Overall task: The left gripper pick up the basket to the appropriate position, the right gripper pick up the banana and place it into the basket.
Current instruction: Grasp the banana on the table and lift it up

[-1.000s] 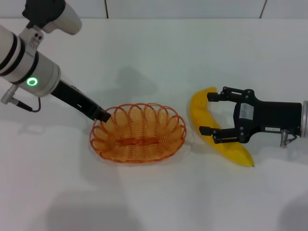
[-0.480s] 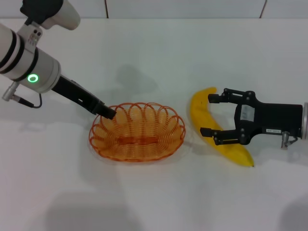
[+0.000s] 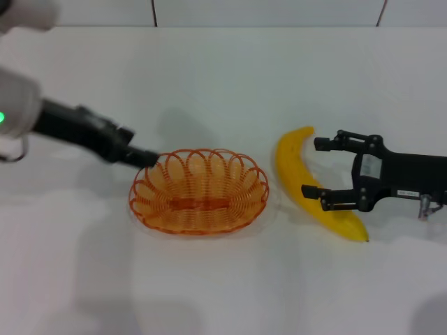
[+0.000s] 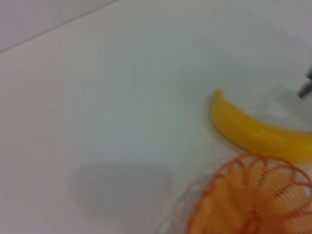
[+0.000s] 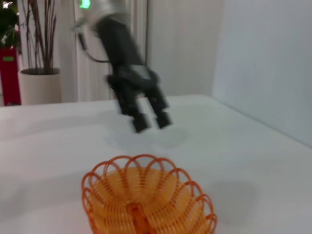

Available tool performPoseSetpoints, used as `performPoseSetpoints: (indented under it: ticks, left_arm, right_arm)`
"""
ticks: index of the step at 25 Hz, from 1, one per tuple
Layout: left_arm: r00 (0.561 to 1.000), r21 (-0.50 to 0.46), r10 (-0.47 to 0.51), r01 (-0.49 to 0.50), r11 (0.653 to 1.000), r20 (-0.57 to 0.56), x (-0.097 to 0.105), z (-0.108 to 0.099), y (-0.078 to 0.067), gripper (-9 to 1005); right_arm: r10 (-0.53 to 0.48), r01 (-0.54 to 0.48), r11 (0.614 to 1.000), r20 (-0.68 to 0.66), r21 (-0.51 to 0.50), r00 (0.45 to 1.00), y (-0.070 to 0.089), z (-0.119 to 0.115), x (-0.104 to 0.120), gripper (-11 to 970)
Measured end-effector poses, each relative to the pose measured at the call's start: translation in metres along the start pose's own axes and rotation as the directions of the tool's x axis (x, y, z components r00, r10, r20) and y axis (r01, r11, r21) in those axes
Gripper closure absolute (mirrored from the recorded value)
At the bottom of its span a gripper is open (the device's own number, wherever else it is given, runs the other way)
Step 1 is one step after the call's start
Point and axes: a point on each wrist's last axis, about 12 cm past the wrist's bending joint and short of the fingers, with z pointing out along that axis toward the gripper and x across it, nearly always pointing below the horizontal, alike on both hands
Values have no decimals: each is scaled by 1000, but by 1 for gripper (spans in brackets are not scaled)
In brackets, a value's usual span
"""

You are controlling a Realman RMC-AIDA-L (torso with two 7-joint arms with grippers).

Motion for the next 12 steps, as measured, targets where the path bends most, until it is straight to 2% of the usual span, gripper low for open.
performPoseSetpoints:
  ticks: [5, 7, 8, 9, 12]
  left_arm:
    - [989, 16, 81, -84, 996, 123, 42, -27, -14, 270]
    - [973, 25, 125, -133, 991, 192, 61, -32, -17, 272]
    - [961, 23, 144, -153, 988, 237, 80, -34, -16, 274]
    - [961, 23, 144, -153, 988, 237, 80, -34, -16, 275]
    - [956, 25, 131, -143, 989, 262, 112, -32, -13, 278]
  right_arm:
    - [34, -35, 998, 19, 61, 999, 4, -13, 8, 65]
    - [44, -46, 996, 23, 83, 999, 5, -18, 12, 65]
    - [48, -50, 995, 24, 91, 999, 6, -19, 13, 65]
    - [53, -55, 993, 25, 100, 998, 6, -21, 14, 65]
    - [60, -63, 992, 25, 110, 998, 8, -24, 17, 65]
